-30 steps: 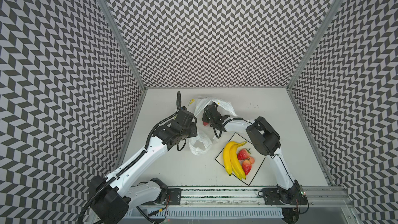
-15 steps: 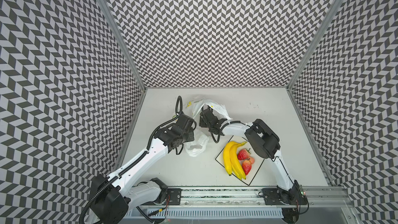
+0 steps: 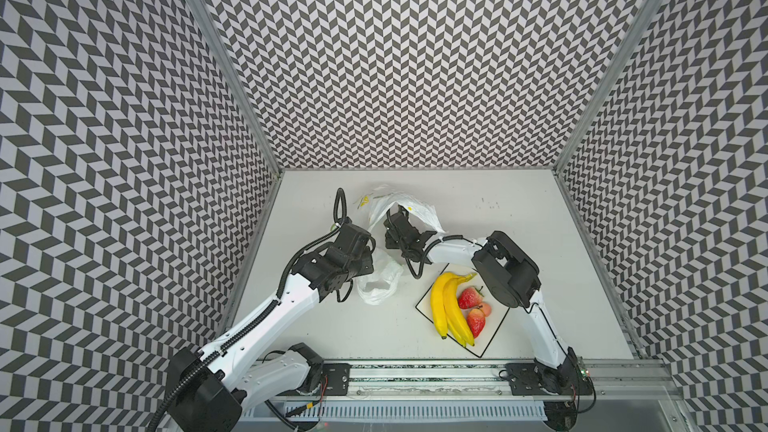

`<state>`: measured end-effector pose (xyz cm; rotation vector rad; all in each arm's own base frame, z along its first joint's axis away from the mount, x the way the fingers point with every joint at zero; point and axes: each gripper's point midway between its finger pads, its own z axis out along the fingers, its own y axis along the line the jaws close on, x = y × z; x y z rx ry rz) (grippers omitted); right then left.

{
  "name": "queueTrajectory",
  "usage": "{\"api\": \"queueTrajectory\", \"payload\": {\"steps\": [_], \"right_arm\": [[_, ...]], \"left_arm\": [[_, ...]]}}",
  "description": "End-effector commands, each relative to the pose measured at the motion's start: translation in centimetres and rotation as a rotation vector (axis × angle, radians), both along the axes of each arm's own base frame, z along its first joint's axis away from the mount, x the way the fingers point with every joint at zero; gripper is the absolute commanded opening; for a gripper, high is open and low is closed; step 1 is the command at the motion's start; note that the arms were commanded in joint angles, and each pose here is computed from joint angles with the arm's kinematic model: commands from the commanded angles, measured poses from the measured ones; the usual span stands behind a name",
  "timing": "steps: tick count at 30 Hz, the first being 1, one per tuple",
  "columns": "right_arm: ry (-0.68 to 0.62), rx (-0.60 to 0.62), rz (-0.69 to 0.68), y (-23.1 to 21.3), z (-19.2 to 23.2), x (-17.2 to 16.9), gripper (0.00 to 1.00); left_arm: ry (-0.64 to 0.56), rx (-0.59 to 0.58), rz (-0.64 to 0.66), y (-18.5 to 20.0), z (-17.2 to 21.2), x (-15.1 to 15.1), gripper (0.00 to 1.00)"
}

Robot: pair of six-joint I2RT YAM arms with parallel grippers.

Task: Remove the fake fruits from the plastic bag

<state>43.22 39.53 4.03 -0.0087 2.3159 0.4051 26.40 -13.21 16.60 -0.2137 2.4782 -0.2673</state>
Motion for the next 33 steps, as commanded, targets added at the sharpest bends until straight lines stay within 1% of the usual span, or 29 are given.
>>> {"api": "queueTrajectory", "payload": {"steps": [1, 6, 10, 15, 19, 22, 24, 25, 28, 30, 33], "right_arm": [[-0.09, 0.099, 0.068, 1.0, 6.2, -0.5, 0.2], [-0.162, 0.172, 0.204, 1.5, 10.3, -3.7, 0.19], [-0.206, 0.187, 0.317, 1.4, 12.5, -6.4, 0.19], [-0.254, 0.198, 0.476, 0.7, 15.1, -10.2, 0.18], [-0.284, 0.196, 0.641, -0.3, 17.0, -14.3, 0.18], [-0.281, 0.187, 0.746, -1.8, 17.6, -17.7, 0.18], [-0.259, 0.158, 0.778, -3.4, 17.4, -19.7, 0.19], [-0.241, 0.145, 0.782, -4.4, 17.1, -20.5, 0.19], [-0.169, 0.115, 0.719, -7.9, 16.0, -22.3, 0.2], [-0.123, 0.107, 0.635, -10.3, 15.2, -22.9, 0.2], [-0.051, 0.115, 0.433, -14.1, 13.6, -23.0, 0.2]], "left_arm": [[-0.048, -0.031, 0.06, 0.2, 0.8, 0.8, 0.0], [-0.085, -0.066, 0.118, 0.4, 1.2, 1.7, 0.0], [-0.119, -0.109, 0.146, 0.1, 2.0, 2.7, 0.0], [-0.14, -0.119, 0.157, 0.1, 2.3, 3.7, 0.0], [-0.154, -0.126, 0.17, 0.5, 2.4, 4.8, 0.0], [-0.167, -0.13, 0.177, 0.9, 2.4, 5.7, 0.0], [-0.175, -0.136, 0.182, 1.1, 2.6, 6.4, 0.0], [-0.18, -0.139, 0.184, 1.2, 2.6, 6.7, 0.0], [-0.192, -0.149, 0.189, 1.3, 2.8, 7.7, 0.0], [-0.195, -0.154, 0.185, 1.2, 2.8, 8.1, 0.0], [-0.197, -0.157, 0.177, 1.1, 2.7, 8.4, 0.0]]}}
